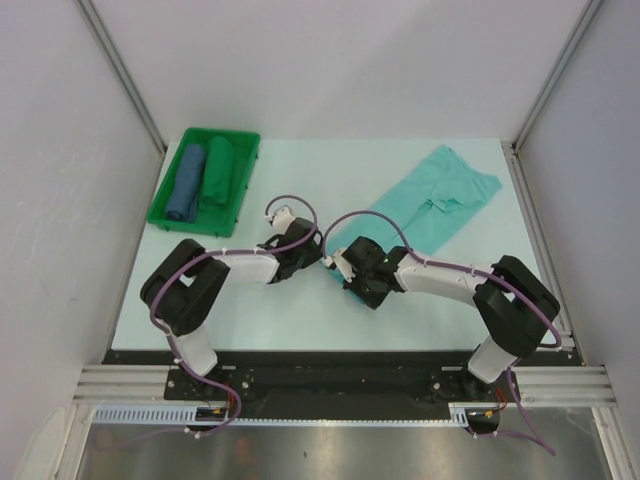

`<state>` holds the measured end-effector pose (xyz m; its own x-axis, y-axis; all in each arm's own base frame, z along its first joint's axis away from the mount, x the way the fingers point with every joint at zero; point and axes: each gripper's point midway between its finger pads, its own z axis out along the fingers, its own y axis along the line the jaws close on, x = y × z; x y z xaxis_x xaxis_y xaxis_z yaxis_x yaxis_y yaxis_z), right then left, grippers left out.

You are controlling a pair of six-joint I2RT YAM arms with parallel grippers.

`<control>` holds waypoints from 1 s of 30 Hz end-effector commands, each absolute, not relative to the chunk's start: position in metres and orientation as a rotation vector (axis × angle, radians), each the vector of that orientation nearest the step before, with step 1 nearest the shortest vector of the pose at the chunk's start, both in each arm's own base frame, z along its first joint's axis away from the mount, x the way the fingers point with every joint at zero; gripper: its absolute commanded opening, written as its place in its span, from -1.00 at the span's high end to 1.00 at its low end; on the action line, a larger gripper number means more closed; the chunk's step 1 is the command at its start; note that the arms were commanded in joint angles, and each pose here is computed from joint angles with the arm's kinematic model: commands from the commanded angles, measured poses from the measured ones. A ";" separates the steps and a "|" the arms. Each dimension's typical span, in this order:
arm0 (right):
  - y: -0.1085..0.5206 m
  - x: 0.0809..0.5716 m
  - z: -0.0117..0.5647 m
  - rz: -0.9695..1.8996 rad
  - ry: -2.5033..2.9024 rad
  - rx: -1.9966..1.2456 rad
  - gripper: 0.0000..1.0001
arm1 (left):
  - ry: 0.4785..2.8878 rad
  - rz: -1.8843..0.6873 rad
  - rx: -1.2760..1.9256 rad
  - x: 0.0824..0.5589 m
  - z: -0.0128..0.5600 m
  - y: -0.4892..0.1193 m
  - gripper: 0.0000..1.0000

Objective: Roll the t-shirts
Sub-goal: Roll the T-shirt to the center of the board.

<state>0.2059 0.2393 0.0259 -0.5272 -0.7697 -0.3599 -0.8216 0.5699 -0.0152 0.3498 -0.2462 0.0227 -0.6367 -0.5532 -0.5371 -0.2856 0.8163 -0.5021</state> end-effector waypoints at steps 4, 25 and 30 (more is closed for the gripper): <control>0.248 0.215 0.048 0.282 2.429 -1.259 0.83 | 2.404 -0.342 -0.580 0.332 -0.010 -0.232 0.55; 0.230 0.245 0.085 0.388 2.421 -1.120 0.87 | 2.385 -0.393 -0.556 0.352 0.060 -0.280 0.78; 0.215 0.255 0.085 0.412 2.456 -1.051 0.91 | 2.402 -0.351 -0.546 0.361 0.063 -0.290 0.73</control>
